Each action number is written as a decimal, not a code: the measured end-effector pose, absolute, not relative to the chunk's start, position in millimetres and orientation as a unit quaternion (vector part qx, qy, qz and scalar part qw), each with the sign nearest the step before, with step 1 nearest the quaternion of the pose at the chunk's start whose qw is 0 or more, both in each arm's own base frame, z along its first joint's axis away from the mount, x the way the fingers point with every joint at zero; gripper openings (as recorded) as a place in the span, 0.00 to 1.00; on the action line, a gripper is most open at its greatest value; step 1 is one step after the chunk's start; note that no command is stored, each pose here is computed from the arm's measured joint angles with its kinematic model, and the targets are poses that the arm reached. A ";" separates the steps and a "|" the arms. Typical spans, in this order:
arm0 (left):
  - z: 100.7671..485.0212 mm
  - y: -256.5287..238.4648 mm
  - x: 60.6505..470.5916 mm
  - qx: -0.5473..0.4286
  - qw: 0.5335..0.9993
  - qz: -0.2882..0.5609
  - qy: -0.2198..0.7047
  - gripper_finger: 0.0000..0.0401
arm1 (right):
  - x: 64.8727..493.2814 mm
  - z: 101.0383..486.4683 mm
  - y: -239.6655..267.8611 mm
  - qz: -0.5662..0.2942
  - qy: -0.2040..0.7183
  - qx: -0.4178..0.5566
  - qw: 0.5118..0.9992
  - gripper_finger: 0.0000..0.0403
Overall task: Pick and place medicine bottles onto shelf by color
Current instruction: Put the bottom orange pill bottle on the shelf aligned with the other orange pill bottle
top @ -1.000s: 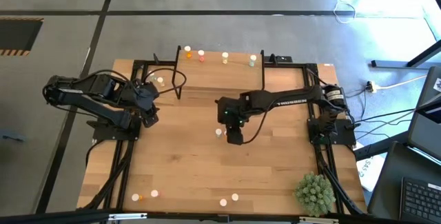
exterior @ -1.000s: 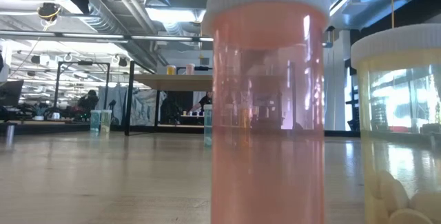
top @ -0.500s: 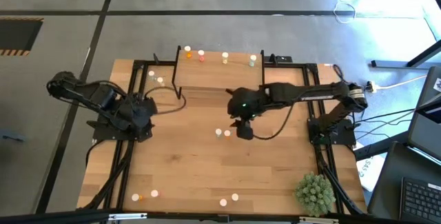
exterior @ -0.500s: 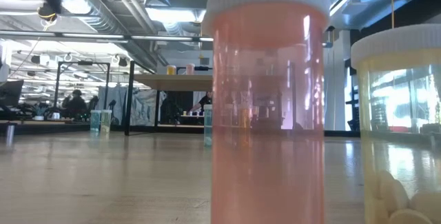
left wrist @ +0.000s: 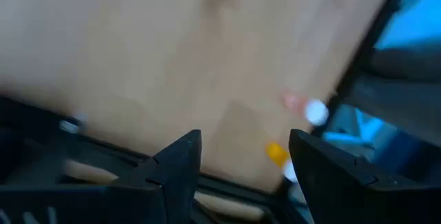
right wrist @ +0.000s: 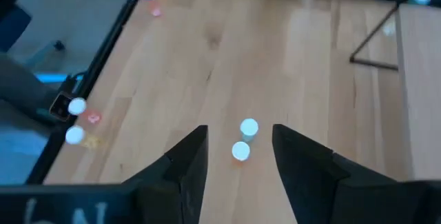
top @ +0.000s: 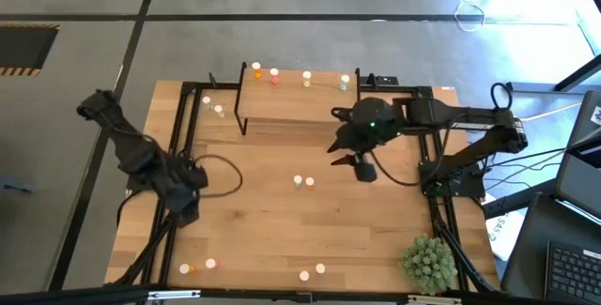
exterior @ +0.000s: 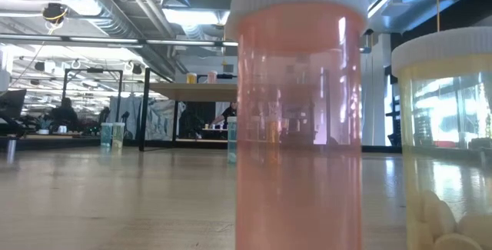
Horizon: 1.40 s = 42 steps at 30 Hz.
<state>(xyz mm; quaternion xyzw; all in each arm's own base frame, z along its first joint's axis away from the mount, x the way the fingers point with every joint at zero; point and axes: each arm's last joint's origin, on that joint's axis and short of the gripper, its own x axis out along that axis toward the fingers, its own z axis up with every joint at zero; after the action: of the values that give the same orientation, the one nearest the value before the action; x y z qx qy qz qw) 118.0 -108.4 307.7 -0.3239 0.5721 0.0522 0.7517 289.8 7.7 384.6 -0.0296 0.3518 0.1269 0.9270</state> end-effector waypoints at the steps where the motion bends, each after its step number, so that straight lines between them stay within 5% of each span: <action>1: 305.7 -114.0 118.0 -0.330 0.742 0.045 0.581 0.54 | 288.9 385.5 7.0 0.142 0.347 -0.034 0.926 0.41; 8: 293.4 -142.2 115.5 -0.346 0.679 0.042 0.647 0.54 | 286.5 387.8 3.7 0.233 0.323 -0.029 0.917 0.41; 24: 264.4 -206.4 119.9 -0.418 0.619 0.096 0.657 0.54 | 287.9 388.2 1.7 0.201 0.324 -0.040 0.924 0.41; 42: 254.9 -217.2 123.8 -0.375 0.693 0.077 0.611 0.54 | 288.0 388.1 1.8 0.201 0.324 -0.038 0.924 0.41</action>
<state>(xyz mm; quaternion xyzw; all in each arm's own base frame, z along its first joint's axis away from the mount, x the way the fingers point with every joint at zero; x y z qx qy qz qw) 123.8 -217.2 254.9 -0.3750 0.6111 0.0771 0.6928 288.0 1.8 388.1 -0.0383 0.3242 0.2009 0.9236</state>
